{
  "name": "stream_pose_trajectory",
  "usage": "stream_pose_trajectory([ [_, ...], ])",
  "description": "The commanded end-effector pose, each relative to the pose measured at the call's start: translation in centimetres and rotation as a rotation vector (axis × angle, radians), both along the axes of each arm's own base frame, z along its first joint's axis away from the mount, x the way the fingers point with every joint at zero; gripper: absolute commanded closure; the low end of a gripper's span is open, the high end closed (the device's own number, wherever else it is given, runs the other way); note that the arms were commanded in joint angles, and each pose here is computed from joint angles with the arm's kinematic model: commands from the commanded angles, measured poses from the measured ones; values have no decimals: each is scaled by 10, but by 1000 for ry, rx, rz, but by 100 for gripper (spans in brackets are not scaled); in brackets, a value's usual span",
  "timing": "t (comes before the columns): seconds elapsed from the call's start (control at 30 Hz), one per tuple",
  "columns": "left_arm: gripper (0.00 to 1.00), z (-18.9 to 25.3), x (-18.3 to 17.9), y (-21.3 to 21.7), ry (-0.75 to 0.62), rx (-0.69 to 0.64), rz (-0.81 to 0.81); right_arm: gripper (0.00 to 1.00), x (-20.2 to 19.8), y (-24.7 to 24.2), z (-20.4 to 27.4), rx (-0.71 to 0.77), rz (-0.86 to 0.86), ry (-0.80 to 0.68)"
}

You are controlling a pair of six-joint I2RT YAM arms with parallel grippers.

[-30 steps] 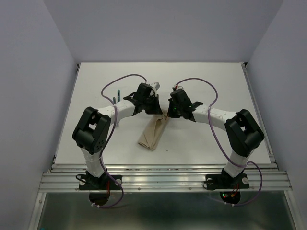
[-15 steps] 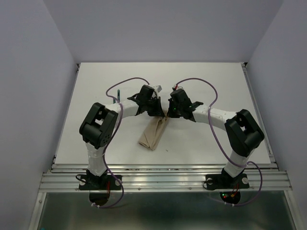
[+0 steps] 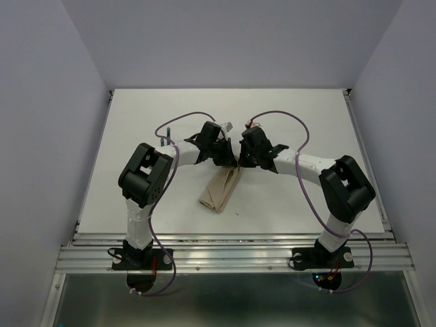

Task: Fold the napkin into a case and place the utensils inside
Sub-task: Stuff the top corner of the smaller-rectangle-folded napkin into the folded napkin.

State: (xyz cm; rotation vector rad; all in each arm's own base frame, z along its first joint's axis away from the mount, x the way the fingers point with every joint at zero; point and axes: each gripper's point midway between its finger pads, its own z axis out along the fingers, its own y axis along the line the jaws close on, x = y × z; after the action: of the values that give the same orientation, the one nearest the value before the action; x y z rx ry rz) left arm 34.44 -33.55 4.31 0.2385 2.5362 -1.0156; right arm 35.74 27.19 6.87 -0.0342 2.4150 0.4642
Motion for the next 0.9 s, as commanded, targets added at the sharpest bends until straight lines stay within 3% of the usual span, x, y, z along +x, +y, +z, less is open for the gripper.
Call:
stream_pose_trajectory([
  [0.0, 100, 8, 5, -16, -27, -29, -20, 99, 10, 20, 33, 81, 33, -82],
  [0.13, 100, 0, 4, -12, -13, -7, -2, 99, 9, 21, 36, 86, 43, -83],
  [0.53, 100, 59, -1, -13, -103, -89, -19, 99, 7, 9, 23, 24, 26, -79],
  [0.87, 100, 48, -6, -21, -72, -115, -60, 99, 6, 8, 27, 14, 46, -86],
])
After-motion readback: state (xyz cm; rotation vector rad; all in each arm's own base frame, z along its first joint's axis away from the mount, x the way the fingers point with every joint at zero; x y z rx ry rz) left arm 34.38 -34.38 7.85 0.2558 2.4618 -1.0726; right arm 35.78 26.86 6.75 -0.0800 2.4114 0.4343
